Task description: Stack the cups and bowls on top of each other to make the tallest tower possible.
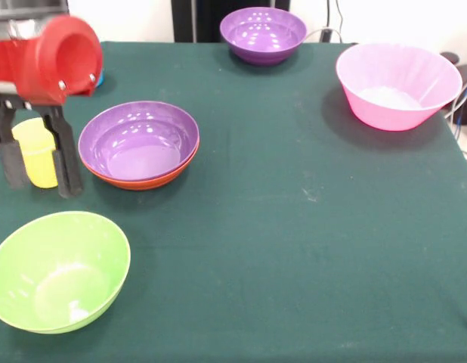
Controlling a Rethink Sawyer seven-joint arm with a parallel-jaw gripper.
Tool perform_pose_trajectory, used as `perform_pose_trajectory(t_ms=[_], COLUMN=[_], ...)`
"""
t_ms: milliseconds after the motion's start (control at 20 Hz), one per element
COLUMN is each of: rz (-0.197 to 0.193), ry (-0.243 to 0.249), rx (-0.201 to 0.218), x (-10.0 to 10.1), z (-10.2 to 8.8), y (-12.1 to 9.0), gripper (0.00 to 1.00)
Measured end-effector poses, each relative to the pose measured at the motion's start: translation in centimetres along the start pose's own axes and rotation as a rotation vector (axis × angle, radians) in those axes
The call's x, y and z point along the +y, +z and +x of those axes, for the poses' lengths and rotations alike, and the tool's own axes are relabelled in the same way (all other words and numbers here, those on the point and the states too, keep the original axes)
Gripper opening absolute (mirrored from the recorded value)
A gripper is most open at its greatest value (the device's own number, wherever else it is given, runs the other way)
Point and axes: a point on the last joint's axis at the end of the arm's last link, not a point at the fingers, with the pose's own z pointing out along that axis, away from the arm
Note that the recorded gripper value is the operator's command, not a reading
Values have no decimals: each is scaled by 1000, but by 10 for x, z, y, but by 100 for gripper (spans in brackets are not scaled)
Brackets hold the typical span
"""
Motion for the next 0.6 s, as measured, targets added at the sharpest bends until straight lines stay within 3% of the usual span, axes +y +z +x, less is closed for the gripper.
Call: perform_pose_trajectory(t_ms=[600], rz=[19], ry=[-18], rx=[-25], x=[0], z=[-7], y=[-17], gripper=[100])
